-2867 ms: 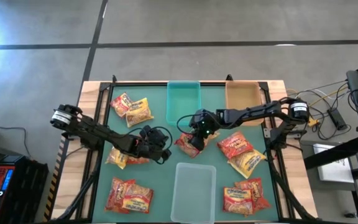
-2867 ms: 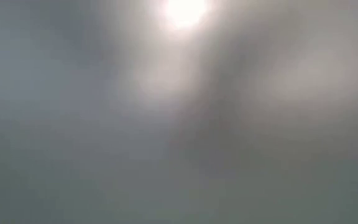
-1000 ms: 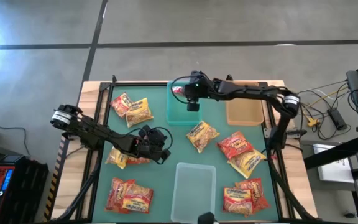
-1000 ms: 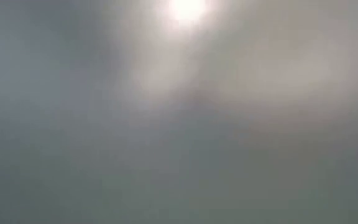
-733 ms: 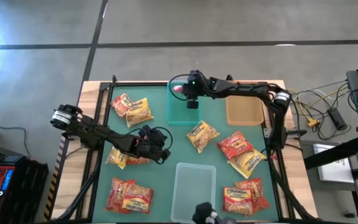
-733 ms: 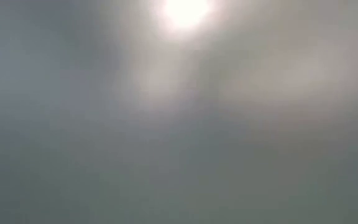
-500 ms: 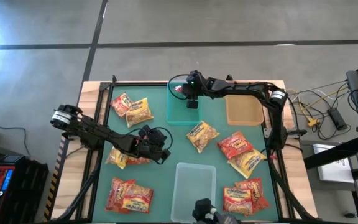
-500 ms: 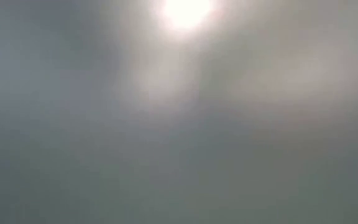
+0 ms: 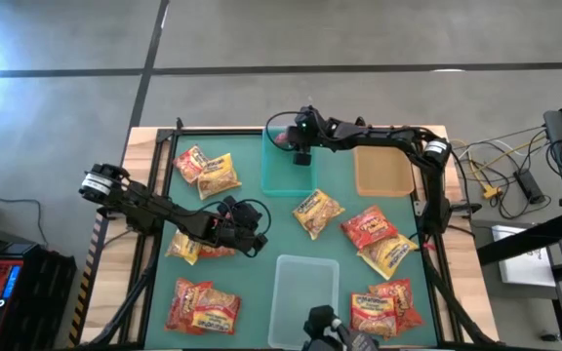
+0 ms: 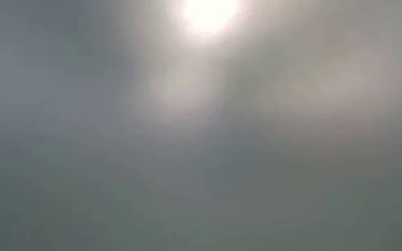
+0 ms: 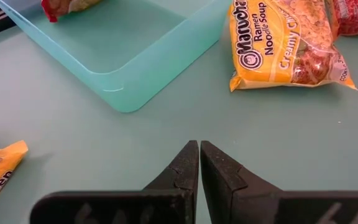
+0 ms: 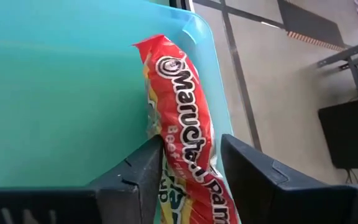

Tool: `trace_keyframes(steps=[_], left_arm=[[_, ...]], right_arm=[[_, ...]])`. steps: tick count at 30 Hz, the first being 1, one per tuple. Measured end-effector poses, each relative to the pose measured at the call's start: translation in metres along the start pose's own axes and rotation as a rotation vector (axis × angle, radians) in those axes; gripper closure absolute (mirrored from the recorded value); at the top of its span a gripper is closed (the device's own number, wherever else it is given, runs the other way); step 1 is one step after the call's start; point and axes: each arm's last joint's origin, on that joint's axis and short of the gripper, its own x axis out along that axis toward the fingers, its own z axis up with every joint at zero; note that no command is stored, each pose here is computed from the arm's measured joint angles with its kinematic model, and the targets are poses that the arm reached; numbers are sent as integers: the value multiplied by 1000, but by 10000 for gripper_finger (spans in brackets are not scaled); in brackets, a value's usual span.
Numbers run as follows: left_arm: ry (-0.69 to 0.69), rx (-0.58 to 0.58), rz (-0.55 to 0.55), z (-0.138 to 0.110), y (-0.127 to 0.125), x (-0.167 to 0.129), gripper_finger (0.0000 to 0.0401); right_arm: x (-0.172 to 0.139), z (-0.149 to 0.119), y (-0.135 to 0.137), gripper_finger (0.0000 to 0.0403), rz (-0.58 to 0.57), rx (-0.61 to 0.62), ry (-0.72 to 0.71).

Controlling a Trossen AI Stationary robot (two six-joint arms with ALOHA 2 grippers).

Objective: Sort Maruchan noodles
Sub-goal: Put the center red noodle pack into the transparent green bin, then put the center yellow noodle pack into the transparent orange bin

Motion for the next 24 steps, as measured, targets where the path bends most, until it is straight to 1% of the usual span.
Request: trace_keyframes(steps=[4,7,10,19,24], left_arm=[[0,4,0,0,0,0,401],[-2,4,4,0,0,0,401],[-4,5,6,0,0,0,401],[-4,5,6,0,0,0,401],[-4,5,7,0,0,0,401]], right_arm=[[0,0,0,227,-6,-7,0],[0,1,-3,222,-76,-1,14],[-1,4,-8,223,-170,-14,27],[-6,15,-19,227,-210,24,-8],[-10,21,-26,232,-289,51,13]])
